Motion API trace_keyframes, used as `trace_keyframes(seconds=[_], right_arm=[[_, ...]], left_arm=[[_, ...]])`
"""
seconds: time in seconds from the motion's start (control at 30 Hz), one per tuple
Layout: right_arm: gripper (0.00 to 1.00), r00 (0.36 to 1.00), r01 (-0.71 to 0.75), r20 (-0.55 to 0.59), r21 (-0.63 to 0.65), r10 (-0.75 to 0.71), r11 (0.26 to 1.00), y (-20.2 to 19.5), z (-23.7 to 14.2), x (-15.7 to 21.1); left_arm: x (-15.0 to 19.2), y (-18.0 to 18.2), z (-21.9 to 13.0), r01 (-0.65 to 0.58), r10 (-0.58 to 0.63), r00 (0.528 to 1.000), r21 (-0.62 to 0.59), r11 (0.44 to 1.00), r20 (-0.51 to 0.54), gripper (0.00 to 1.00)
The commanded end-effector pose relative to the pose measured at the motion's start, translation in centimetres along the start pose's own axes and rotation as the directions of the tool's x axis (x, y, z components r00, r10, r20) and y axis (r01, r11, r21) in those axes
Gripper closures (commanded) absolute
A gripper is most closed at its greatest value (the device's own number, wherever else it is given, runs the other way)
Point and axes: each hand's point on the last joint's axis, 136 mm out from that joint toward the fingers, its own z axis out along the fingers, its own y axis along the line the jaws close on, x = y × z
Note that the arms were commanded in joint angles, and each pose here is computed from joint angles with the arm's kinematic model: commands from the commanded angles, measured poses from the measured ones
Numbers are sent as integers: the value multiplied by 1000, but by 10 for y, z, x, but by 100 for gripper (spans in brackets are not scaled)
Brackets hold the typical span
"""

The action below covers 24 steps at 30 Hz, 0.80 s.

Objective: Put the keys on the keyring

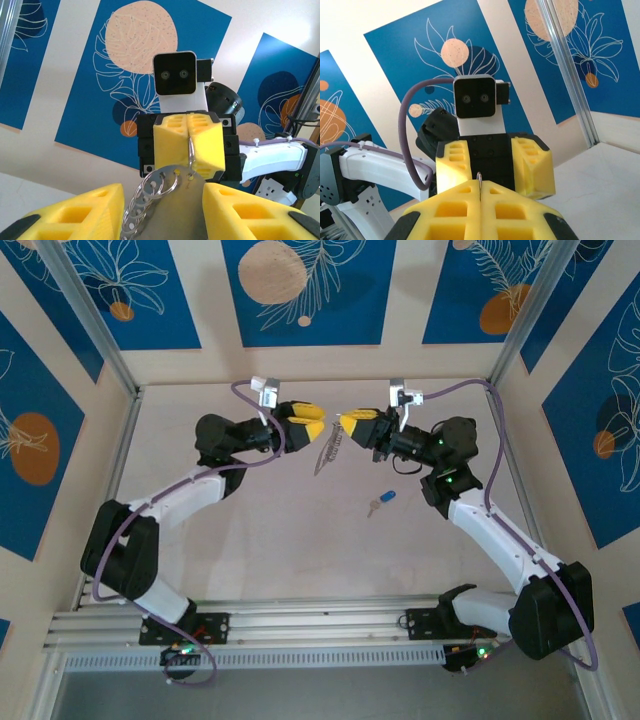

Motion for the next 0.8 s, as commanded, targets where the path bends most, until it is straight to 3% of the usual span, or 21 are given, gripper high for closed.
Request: trace_keyframes(seconds=[0.0, 0.77], right_arm=[[100, 998, 35, 55, -9, -34, 999, 8, 1, -12], [100, 999, 8, 45, -3, -8, 1000, 1, 9, -8]], left_arm=[[-16, -19, 7, -65, 64, 998, 69, 995, 23, 55], [-15, -23, 19, -50, 48, 999, 122, 991, 16, 60]])
